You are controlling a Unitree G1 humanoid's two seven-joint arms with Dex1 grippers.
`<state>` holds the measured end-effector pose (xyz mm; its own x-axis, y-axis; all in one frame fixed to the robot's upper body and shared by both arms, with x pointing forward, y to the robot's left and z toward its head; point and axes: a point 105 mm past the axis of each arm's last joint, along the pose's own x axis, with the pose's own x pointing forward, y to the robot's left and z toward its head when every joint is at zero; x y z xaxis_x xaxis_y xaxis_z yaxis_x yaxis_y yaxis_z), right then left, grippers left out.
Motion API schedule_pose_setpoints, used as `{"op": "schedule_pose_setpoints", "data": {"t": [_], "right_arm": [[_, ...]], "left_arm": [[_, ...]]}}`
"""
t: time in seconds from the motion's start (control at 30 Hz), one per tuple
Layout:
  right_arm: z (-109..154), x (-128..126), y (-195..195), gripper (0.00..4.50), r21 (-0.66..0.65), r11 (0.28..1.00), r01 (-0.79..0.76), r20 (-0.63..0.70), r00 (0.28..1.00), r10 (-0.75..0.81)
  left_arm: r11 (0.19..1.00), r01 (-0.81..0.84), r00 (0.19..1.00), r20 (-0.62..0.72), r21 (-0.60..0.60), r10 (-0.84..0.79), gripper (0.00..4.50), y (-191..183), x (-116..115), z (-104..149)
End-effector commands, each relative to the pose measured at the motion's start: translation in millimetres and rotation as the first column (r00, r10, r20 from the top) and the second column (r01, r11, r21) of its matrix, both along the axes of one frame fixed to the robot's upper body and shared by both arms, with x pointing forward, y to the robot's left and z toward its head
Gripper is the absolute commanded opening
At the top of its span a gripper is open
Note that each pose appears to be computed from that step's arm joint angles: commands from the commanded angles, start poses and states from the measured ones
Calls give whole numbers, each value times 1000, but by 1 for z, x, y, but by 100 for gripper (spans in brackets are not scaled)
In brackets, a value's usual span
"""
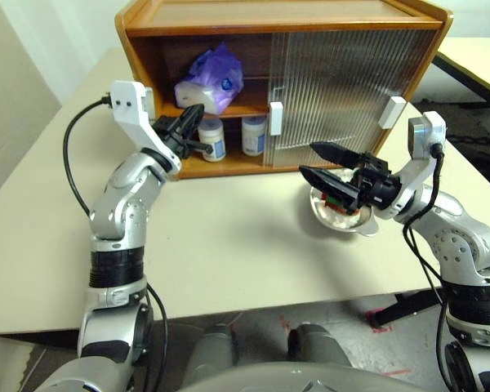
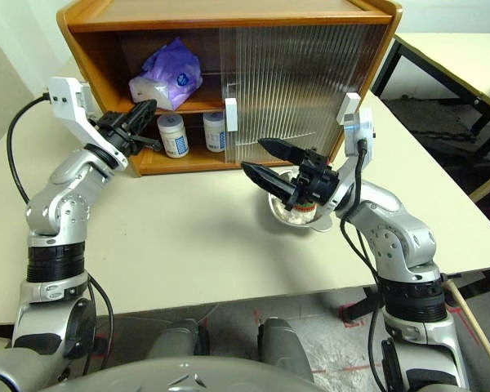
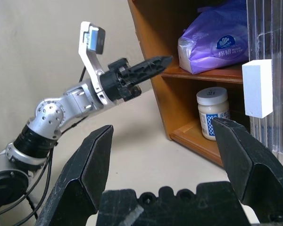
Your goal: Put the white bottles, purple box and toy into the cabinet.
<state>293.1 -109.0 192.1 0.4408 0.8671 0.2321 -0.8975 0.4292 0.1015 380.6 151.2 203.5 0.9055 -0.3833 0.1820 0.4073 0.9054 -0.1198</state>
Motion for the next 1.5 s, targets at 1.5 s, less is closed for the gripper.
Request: {"op": "schedule_pose_setpoints", "data": {"t": [1.5], "right_arm": [[0, -1, -4, 450, -13, 1000, 27, 7, 1000, -27]], "left_arm": [[999, 15, 997, 77, -51, -11, 2, -52, 27, 1]]}}
